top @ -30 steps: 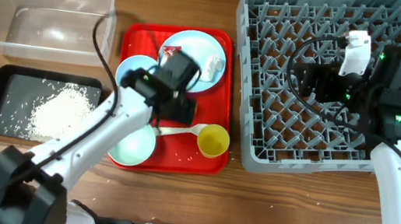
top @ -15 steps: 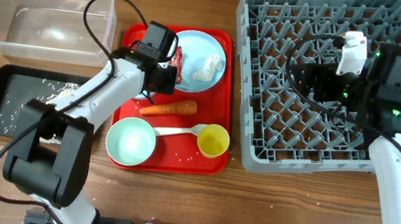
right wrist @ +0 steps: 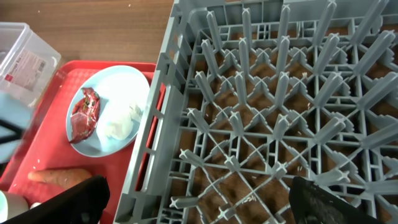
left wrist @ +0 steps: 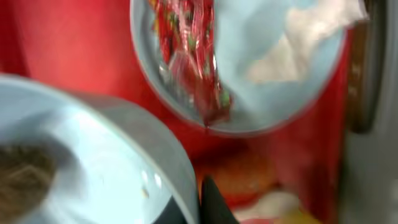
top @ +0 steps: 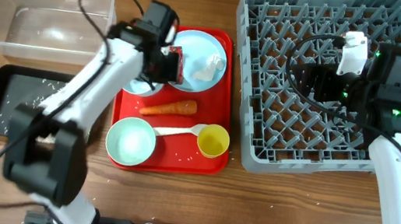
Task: Sort waste into correct bins and load items into the dishwasher rack
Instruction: 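Tip the brown scrap from the small bowl onto the black tray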
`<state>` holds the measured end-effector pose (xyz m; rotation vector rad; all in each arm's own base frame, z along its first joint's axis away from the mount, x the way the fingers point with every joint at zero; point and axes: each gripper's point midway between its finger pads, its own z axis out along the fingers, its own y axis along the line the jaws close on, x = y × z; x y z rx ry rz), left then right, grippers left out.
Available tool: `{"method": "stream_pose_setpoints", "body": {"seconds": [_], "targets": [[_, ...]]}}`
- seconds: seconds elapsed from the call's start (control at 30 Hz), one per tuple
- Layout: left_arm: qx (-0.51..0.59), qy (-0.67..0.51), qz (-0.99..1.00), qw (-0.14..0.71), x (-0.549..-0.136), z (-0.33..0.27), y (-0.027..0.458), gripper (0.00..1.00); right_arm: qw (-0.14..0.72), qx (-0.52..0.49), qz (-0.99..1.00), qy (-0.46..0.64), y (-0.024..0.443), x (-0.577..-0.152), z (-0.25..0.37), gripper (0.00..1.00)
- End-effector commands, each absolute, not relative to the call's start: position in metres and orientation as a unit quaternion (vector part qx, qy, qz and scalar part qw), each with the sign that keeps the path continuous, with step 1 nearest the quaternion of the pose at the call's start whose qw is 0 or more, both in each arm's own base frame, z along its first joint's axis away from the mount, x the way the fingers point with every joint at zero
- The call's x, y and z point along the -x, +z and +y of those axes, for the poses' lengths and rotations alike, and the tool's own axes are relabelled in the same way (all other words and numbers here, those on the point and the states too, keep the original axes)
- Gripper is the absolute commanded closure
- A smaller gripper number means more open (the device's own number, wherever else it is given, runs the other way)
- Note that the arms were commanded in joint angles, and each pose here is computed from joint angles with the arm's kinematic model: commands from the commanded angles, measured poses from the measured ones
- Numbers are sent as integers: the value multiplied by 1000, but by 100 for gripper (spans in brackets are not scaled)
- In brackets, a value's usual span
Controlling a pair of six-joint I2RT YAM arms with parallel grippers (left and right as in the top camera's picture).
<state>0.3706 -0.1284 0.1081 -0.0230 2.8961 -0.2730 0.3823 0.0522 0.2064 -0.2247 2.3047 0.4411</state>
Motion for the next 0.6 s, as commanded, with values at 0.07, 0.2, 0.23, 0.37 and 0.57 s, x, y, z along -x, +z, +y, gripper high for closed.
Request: {"method": "stream_pose_setpoints", "body": {"seconds": [0.07, 0.2, 0.23, 0.37, 0.57], "targets": [[129, -110, 982, 84, -327, -39, 153, 96, 382, 89, 906, 160, 204, -385, 49, 5], [154, -225, 961, 54, -302, -3, 122, 96, 378, 89, 908, 160, 203, -383, 49, 5], [151, -264, 951, 63, -301, -2, 120, 96, 377, 88, 908, 160, 203, -383, 49, 4], [155, -423, 877, 165, -292, 24, 127, 96, 376, 88, 908, 161, 202, -383, 49, 5], [185, -517, 763, 341, -293, 77, 175, 96, 375, 87, 909, 161, 202, -383, 49, 5]]}}
